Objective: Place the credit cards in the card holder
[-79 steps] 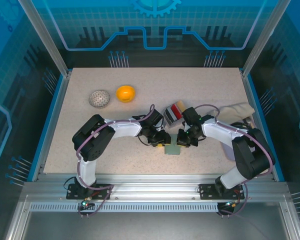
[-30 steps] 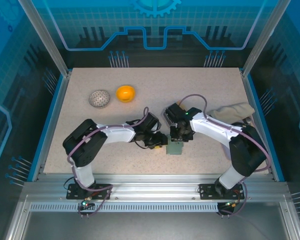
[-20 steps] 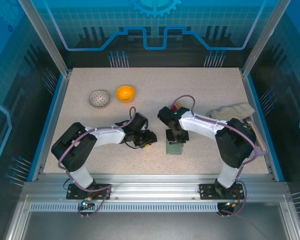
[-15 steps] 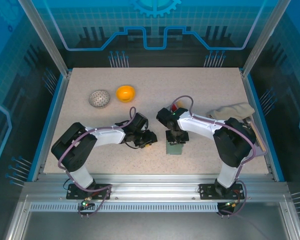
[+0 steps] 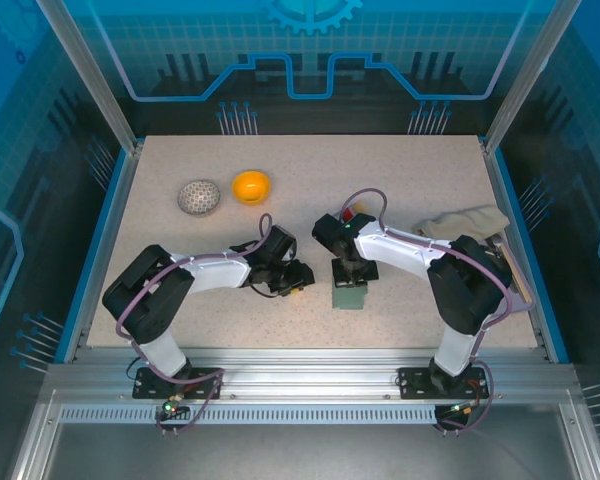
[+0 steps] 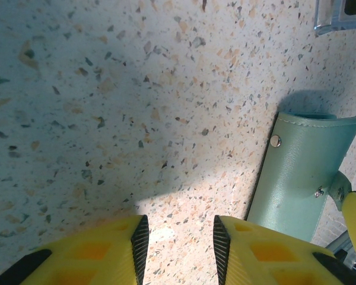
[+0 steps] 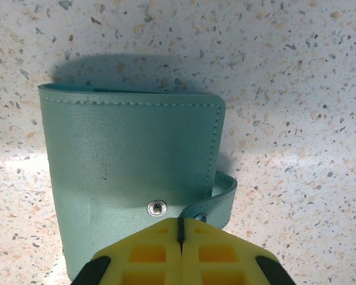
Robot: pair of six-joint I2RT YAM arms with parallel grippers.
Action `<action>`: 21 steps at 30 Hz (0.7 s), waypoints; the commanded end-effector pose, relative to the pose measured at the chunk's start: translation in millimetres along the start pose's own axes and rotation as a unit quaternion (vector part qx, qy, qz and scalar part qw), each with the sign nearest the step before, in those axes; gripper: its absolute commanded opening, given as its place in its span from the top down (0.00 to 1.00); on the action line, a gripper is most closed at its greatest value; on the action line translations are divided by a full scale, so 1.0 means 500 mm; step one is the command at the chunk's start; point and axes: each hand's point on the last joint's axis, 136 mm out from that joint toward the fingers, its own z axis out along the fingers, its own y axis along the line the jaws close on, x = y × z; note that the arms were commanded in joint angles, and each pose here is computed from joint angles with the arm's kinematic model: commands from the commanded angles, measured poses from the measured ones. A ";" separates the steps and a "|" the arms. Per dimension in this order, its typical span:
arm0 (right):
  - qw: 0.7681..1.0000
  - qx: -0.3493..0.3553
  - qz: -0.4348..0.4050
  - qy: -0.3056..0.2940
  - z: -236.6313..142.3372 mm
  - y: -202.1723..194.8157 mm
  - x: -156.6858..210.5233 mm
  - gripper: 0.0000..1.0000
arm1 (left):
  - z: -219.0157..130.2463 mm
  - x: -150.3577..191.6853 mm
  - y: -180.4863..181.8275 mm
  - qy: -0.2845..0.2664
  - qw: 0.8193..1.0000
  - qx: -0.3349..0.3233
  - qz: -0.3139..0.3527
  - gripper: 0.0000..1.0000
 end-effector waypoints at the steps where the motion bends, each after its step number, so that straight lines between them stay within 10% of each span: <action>1: 1.000 -0.024 -0.001 -0.013 -0.032 0.009 -0.003 1.00 | -0.004 -0.006 -0.026 0.003 1.000 0.018 0.014 0.62; 21: 0.994 -0.107 0.021 0.016 0.023 0.044 -0.005 1.00 | 0.053 0.024 -0.075 0.070 0.996 0.039 0.046 0.64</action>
